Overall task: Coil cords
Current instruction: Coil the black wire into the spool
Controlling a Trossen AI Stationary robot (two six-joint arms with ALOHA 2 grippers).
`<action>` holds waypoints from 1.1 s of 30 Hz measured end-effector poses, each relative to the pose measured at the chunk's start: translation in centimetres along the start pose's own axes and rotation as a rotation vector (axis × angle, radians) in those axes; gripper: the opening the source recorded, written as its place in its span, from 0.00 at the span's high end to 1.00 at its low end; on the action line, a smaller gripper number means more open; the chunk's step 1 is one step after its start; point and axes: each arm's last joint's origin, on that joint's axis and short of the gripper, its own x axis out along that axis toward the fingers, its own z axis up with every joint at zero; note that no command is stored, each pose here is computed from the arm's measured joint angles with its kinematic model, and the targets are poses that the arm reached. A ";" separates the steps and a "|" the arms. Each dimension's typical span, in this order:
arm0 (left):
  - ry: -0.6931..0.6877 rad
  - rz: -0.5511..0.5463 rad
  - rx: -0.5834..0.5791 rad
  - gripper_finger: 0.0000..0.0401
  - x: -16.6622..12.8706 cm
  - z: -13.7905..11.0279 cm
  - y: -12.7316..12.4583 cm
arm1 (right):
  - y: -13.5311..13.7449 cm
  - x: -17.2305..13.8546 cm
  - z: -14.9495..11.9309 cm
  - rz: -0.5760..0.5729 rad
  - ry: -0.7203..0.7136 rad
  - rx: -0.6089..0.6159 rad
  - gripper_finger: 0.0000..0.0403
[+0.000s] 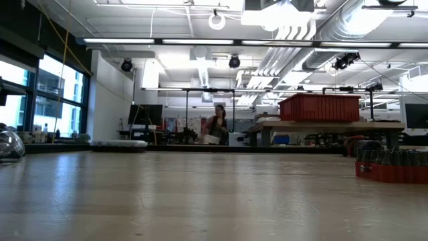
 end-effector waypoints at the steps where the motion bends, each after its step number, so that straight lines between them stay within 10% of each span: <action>1: 0.017 -0.001 -0.007 1.00 0.6 -0.1 0.1 | -0.3 -0.1 0.0 -0.009 0.000 0.001 1.00; 17: 0.344 -0.134 -0.108 1.00 9.1 -2.5 1.0 | -2.4 -0.2 -0.9 -0.011 0.025 -0.009 1.00; 33: 0.398 -0.178 -0.133 1.00 11.0 -3.2 1.0 | -2.9 -0.1 -1.1 0.008 0.010 0.052 1.00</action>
